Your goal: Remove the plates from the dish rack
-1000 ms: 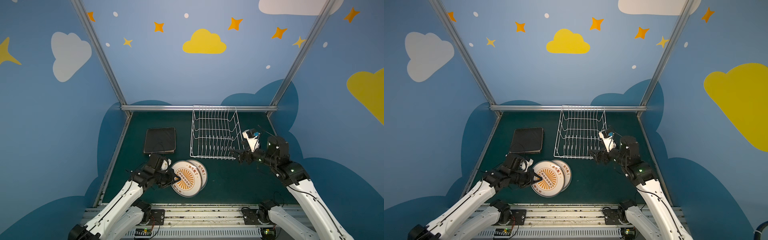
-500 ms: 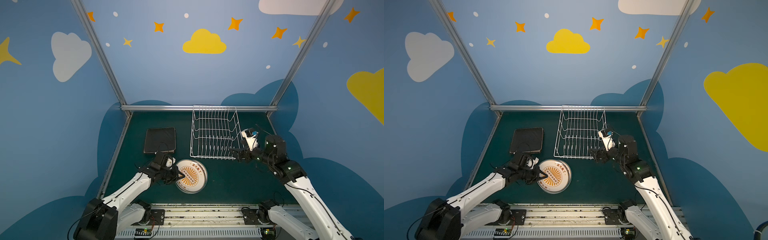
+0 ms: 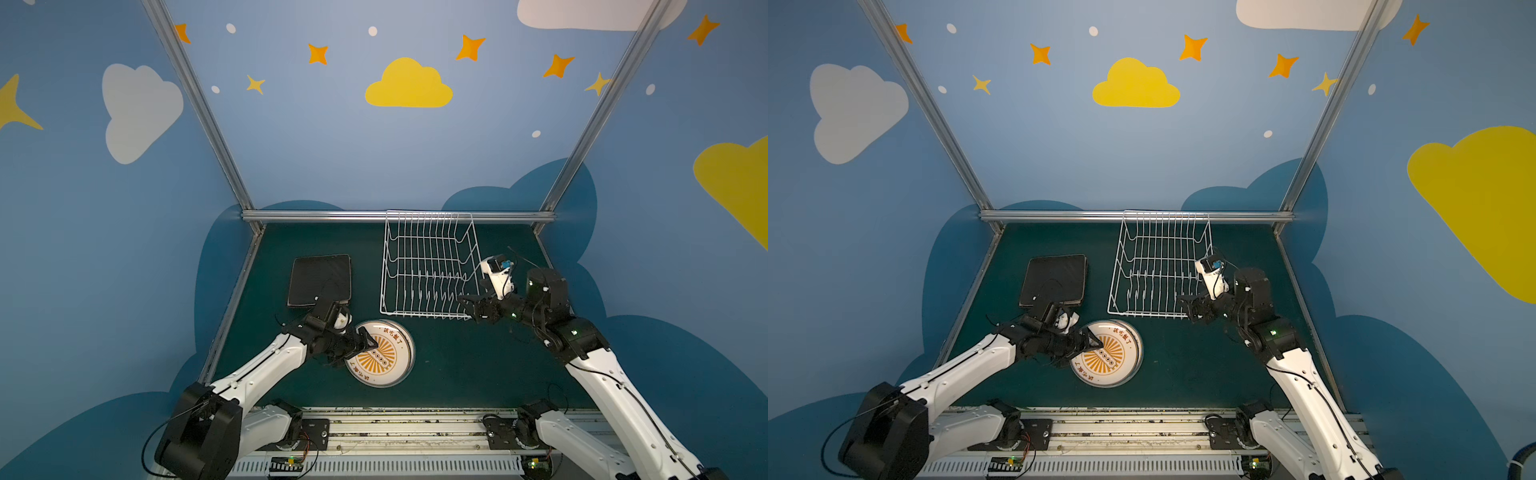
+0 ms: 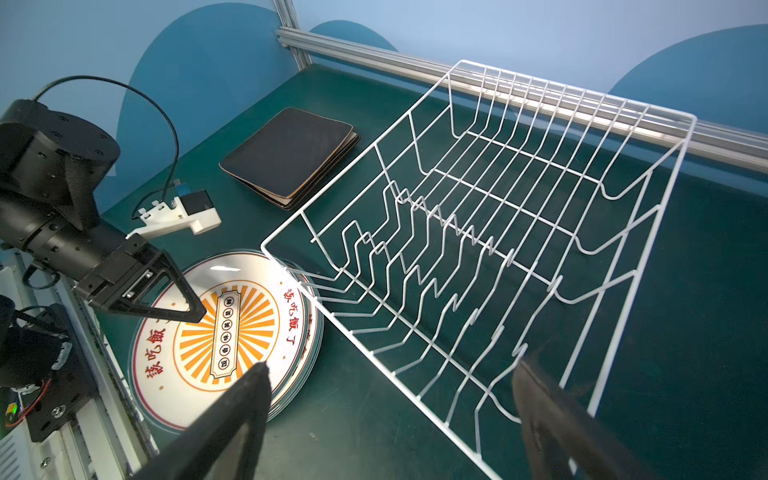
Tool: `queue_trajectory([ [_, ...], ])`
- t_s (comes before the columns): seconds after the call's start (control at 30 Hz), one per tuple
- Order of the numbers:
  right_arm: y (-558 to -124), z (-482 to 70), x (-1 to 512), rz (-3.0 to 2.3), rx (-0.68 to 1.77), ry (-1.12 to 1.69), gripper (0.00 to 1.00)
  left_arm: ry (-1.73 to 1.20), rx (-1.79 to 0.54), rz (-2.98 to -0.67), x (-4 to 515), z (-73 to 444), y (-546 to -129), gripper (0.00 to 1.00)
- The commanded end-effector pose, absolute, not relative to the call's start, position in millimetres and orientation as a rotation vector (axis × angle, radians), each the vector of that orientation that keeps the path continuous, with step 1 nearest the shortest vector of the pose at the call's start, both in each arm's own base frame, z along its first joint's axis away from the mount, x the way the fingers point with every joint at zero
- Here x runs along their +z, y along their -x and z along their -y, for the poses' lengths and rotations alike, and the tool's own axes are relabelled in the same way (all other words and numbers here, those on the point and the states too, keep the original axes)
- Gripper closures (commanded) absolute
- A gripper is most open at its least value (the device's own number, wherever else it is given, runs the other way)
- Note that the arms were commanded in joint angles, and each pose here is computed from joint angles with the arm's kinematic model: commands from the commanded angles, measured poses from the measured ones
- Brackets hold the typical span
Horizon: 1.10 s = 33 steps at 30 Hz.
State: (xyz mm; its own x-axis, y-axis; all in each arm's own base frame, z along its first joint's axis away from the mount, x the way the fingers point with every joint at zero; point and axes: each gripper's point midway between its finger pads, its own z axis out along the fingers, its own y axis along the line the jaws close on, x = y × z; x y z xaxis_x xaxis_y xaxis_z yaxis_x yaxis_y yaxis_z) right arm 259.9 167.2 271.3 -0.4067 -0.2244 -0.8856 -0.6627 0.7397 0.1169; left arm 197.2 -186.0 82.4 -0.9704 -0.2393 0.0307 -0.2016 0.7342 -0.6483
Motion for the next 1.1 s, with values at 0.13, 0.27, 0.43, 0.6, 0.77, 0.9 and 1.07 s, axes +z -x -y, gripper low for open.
queue_trajectory([
  [0.13,-263,-170,273,-1.958,0.571,0.680,0.10,0.373,-0.873,-2.964,89,170,-195,0.01],
  [0.27,-264,-170,271,-1.957,0.573,0.670,0.10,0.374,-0.779,-3.010,90,163,-195,0.01],
  [0.43,-264,-168,267,-1.975,0.566,0.655,0.10,0.367,-0.765,-3.028,94,164,-197,0.01],
  [0.6,-263,-169,265,-1.986,0.585,0.635,0.10,0.342,-0.728,-3.072,89,162,-194,0.01],
  [0.77,-268,-160,260,-2.001,0.535,0.581,0.10,0.316,-0.637,-3.026,103,151,-200,0.01],
  [0.9,-279,-140,264,-1.975,0.443,0.447,0.10,0.204,-0.546,-2.874,132,141,-222,0.01],
  [1.07,-290,-110,274,-1.932,0.367,0.269,0.10,0.060,-0.336,-2.562,174,114,-256,0.01],
])
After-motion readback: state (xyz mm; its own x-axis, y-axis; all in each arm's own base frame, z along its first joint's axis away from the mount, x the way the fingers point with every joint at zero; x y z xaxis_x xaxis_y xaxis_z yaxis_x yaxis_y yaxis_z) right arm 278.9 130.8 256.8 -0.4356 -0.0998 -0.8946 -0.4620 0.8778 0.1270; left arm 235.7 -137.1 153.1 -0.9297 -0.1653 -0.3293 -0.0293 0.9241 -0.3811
